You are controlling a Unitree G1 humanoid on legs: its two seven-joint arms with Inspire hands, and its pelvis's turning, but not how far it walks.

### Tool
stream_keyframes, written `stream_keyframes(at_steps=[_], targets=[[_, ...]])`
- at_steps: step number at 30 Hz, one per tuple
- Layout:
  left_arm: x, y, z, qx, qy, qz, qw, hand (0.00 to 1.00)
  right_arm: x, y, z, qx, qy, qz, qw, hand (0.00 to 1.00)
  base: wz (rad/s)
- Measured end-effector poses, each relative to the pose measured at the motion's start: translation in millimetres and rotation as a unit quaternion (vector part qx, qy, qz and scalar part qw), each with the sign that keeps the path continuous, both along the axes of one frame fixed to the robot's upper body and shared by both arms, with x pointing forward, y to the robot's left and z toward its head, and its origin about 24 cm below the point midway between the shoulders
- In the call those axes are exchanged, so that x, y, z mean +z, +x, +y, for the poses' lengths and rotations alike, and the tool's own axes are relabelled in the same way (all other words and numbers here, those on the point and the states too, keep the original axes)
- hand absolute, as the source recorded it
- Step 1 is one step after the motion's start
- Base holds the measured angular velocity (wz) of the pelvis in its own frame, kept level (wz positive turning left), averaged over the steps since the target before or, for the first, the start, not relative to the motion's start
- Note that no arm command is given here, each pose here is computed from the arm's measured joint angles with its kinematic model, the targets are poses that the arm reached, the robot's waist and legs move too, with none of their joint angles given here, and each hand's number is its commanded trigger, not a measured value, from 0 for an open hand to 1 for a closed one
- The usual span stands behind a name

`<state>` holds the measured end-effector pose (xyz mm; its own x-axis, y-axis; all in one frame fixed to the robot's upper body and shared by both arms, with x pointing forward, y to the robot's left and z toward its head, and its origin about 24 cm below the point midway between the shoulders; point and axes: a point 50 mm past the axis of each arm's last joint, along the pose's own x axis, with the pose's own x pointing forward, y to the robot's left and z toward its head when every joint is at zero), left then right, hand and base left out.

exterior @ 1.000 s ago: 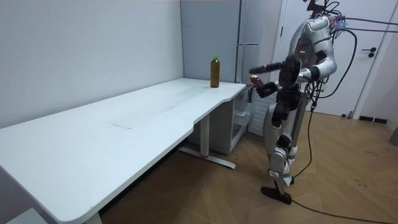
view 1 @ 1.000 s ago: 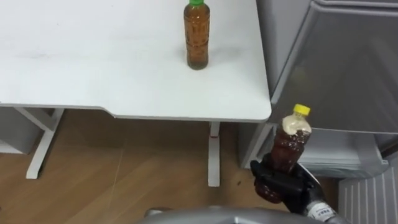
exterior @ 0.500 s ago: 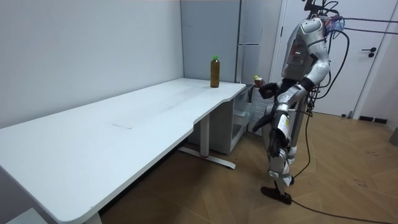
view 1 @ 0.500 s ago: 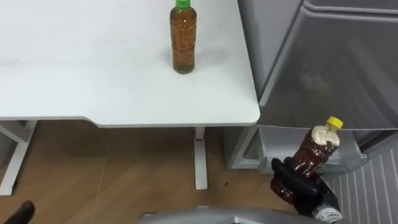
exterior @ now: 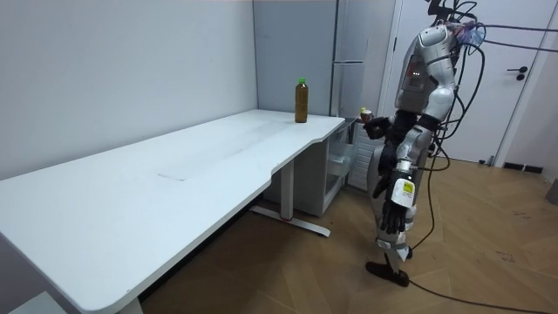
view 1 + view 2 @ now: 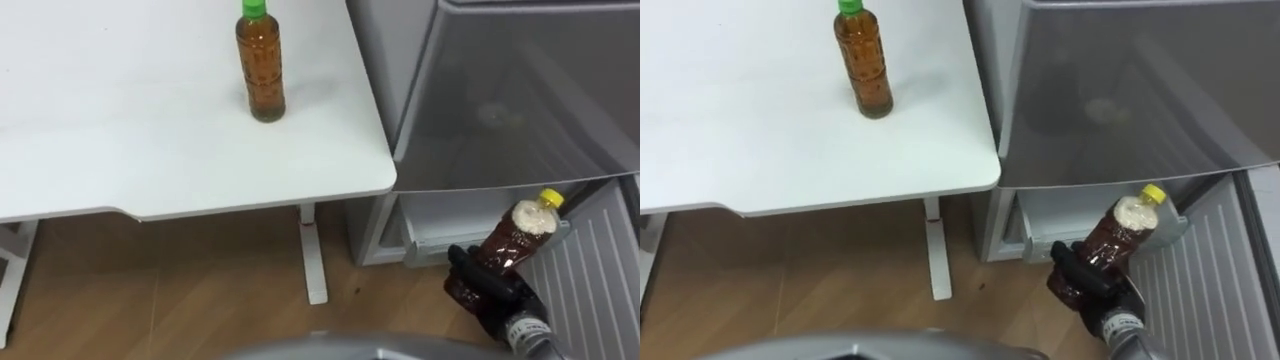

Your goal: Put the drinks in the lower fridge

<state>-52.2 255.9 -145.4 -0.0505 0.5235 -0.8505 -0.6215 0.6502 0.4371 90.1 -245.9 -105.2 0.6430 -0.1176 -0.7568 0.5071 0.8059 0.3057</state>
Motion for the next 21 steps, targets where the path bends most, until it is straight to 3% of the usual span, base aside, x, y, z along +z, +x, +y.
stream_keyframes(at_steps=[7, 15, 21], targets=[[-7.3, 33.5, -12.6, -0.134, -0.063, -0.035, 0.988, 0.00, -2.9, 19.3, -4.4, -0.078, 0.013, 0.010, 0.997, 1.00, -0.03], [-9.5, 44.9, -16.2, -0.203, -0.092, -0.037, 0.974, 0.00, -8.3, 26.9, -12.1, -0.194, 0.060, 0.030, 0.979, 1.00, 0.00], [-12.2, 54.9, -17.4, -0.210, -0.109, -0.047, 0.971, 0.00, -5.1, 54.7, -14.7, -0.278, 0.125, -0.001, 0.952, 1.00, 0.00]])
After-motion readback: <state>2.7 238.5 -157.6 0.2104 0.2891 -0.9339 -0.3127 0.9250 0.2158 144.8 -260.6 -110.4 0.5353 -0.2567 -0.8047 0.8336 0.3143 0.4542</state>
